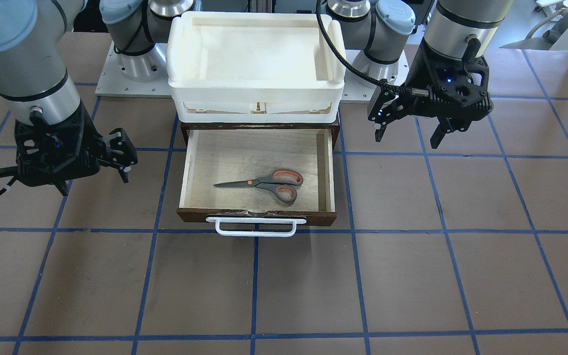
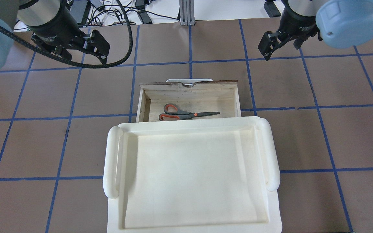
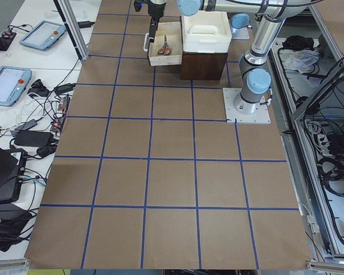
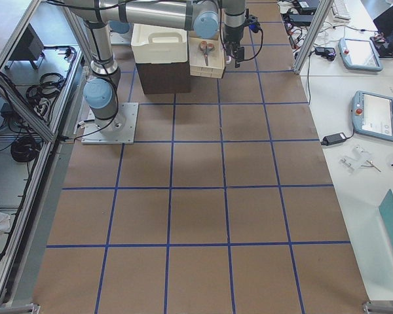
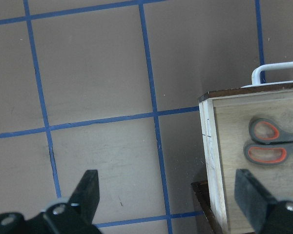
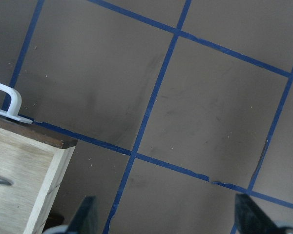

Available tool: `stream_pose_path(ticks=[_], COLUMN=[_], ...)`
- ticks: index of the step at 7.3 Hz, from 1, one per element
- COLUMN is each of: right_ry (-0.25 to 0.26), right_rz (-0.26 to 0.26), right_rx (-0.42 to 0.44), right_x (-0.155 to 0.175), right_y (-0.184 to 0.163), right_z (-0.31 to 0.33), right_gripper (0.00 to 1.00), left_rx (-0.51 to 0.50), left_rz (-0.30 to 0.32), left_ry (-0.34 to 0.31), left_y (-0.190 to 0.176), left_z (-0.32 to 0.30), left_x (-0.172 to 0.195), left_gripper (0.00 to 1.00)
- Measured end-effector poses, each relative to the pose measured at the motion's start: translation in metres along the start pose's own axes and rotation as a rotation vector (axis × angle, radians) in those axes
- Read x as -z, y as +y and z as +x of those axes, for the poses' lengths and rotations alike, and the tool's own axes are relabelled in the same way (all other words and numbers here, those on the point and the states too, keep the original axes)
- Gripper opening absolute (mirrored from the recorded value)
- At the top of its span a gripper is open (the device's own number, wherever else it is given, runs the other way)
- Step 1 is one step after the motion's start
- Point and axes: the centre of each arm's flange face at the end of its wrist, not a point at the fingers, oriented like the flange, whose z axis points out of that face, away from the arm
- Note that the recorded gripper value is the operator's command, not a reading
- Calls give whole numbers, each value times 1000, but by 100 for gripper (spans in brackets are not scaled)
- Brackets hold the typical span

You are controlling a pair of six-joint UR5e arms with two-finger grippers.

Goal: Put scissors in drawer and close it
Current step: 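Raise the right gripper away from the drawer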

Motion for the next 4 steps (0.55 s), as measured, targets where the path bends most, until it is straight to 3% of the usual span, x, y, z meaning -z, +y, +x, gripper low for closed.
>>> stream_pose_path(ticks=[2,4], right_ry=[-19,-21], right_rz=[-72,-99], right_rx=[-122,-169], right_x=[0,17], right_y=[15,31], right_z=[-1,-4], right_gripper=[100,100], left_rx=[0,0], left_rz=[0,-2], left_ry=[0,0], left_y=[0,0], left_z=[0,0], left_x=[0,-1], left_gripper=[100,100])
